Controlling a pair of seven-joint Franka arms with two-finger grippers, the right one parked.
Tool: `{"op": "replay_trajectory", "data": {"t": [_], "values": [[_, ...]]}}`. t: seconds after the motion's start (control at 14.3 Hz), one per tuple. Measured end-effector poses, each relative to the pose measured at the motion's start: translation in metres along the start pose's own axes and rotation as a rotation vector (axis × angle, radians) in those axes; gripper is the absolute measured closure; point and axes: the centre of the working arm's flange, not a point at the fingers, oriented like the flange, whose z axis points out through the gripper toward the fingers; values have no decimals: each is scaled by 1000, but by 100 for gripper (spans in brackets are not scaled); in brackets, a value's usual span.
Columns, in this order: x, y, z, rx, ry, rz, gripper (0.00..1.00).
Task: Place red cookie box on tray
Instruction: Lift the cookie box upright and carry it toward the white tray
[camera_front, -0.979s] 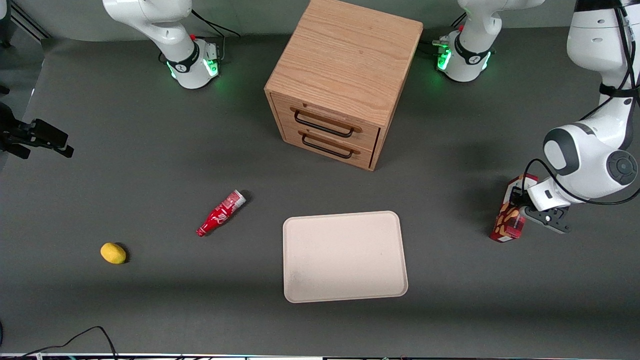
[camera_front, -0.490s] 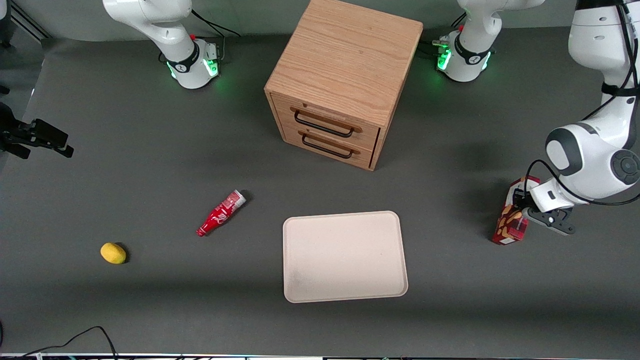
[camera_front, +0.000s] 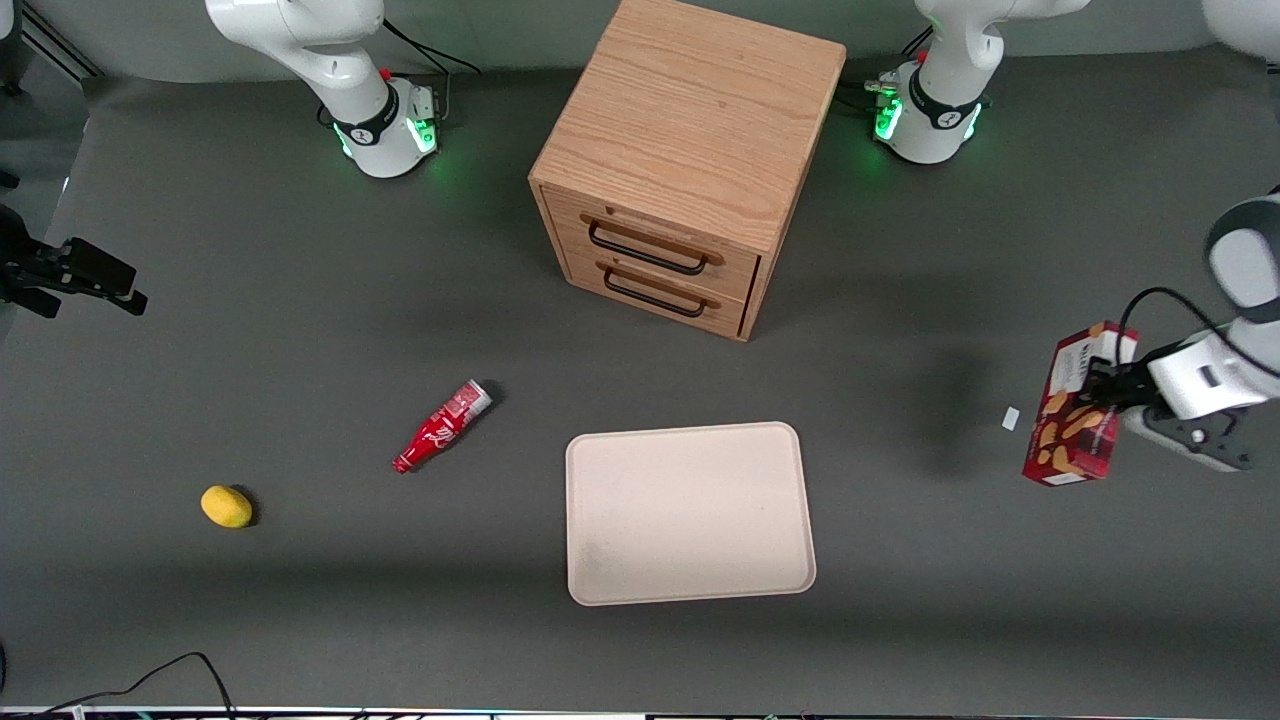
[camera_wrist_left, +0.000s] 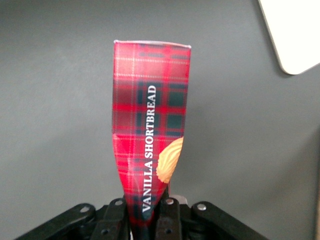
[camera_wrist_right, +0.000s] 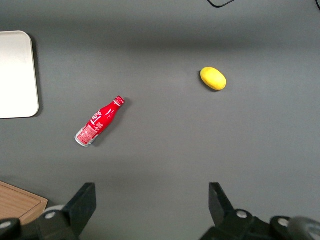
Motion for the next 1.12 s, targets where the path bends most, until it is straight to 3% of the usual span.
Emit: {"op": "replay_trajectory", "data": {"t": [0.14,0.35,0.56,0.7,1.12], "values": [[-1,18,-64,-1,-31,-70,81],[4,64,-125,-5,-44,-153,81],[32,134,-121,-12,-58,-252,81],[50,181,-108,5,-67,-305,81],[116,267,-40,26,34,-433,81]]}}
